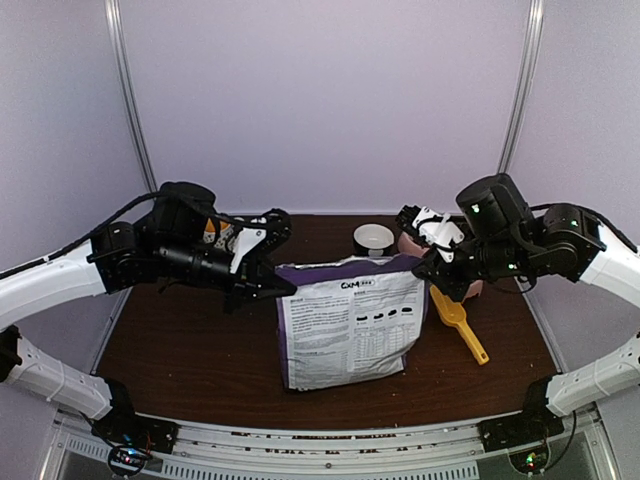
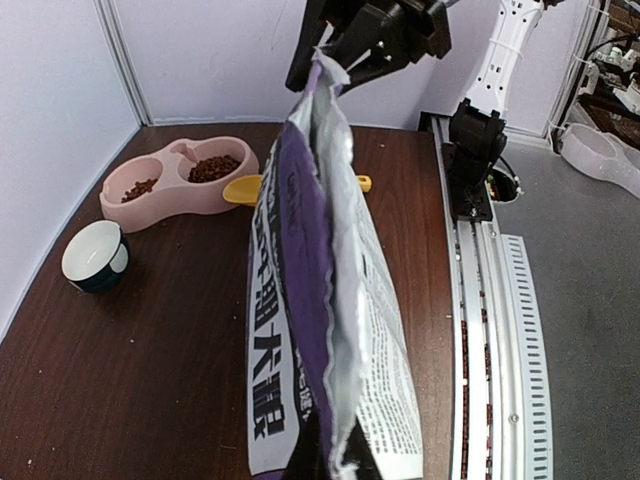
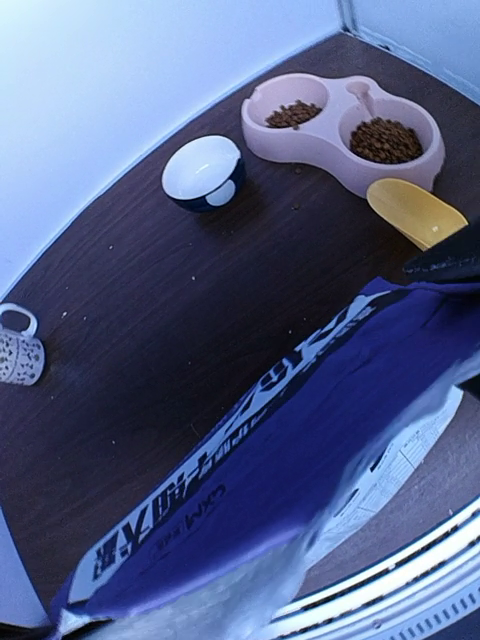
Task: Serve the pet food
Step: Press the seal on the pet food bag, then adjust the pet food bag at the center of the board.
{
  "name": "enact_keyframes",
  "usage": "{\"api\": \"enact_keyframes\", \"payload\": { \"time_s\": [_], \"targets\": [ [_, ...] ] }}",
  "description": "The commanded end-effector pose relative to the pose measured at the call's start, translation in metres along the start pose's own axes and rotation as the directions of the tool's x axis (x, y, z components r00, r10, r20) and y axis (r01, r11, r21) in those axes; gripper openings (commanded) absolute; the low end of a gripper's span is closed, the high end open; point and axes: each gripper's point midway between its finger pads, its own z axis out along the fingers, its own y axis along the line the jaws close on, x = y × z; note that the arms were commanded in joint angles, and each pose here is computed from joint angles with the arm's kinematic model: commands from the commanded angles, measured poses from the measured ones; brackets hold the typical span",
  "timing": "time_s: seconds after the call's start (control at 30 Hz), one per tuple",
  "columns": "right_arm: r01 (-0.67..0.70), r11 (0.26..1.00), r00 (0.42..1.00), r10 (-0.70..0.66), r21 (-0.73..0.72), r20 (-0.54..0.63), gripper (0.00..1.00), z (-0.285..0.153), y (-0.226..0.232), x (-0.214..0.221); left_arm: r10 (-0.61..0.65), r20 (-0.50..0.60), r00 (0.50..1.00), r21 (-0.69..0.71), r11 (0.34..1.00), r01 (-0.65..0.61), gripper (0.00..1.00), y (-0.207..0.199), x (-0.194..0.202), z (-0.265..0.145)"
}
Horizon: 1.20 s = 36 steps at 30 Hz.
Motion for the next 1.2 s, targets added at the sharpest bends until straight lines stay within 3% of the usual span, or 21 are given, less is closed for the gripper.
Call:
{"api": "enact_keyframes", "payload": {
  "time_s": [0.0,0.07,0.17,0.3,0.37,0.43,0.57,0.73,0.87,0.97,1.17],
  "targets": [
    [-0.047,0.974,0.995,0.067,0.223,-0.079,0.12,-0.017,-0.049,0.031,0.059,0.106,0.993,-0.015,0.998,-0.058,0.00,-0.007,-0.030,-0.029],
    [-0.048,0.976,0.995,0.065,0.213,-0.075,0.00,-0.018,-0.048,0.032,0.060,0.106,0.993,-0.018,0.998,-0.058,0.00,-0.006,-0.030,-0.029],
    [-0.055,0.977,0.995,0.070,0.204,-0.065,0.00,-0.019,-0.047,0.031,0.061,0.108,0.992,-0.020,0.998,-0.059,0.00,-0.007,-0.031,-0.030],
    [-0.113,0.968,0.992,0.122,0.222,-0.029,0.41,-0.020,-0.050,0.028,0.062,0.110,0.992,-0.028,0.998,-0.059,0.00,-0.006,-0.031,-0.031],
    [-0.184,0.957,0.983,0.184,0.223,0.018,0.54,-0.022,-0.051,0.025,0.057,0.113,0.992,-0.042,0.998,-0.053,0.00,-0.003,-0.032,-0.032],
    [-0.268,0.944,0.963,0.259,0.191,0.073,0.59,-0.024,-0.048,0.023,0.054,0.124,0.991,-0.057,0.997,-0.047,0.00,-0.002,-0.035,-0.034],
    [-0.461,0.885,0.870,0.466,-0.069,0.160,0.60,-0.024,-0.011,0.016,0.032,0.142,0.989,-0.128,0.992,-0.014,0.00,0.004,-0.035,-0.042],
    [-0.605,0.674,0.678,0.715,-0.425,0.171,0.56,-0.003,0.055,0.029,0.064,0.134,0.989,-0.216,0.976,-0.034,0.00,-0.009,-0.034,-0.041],
    [-0.676,0.519,0.546,0.829,-0.523,0.118,0.52,0.020,0.082,0.056,0.043,0.146,0.988,-0.202,0.979,-0.013,0.00,-0.026,-0.028,-0.029],
    [-0.708,0.501,0.523,0.846,-0.497,0.108,0.49,0.038,0.091,0.070,0.036,0.112,0.993,-0.149,0.989,-0.019,0.00,-0.042,-0.020,-0.011],
    [-0.690,0.557,0.561,0.815,-0.462,0.145,0.47,0.068,0.098,0.053,0.048,0.090,0.995,-0.044,0.998,-0.045,0.00,-0.079,-0.024,0.016]
  ]
}}
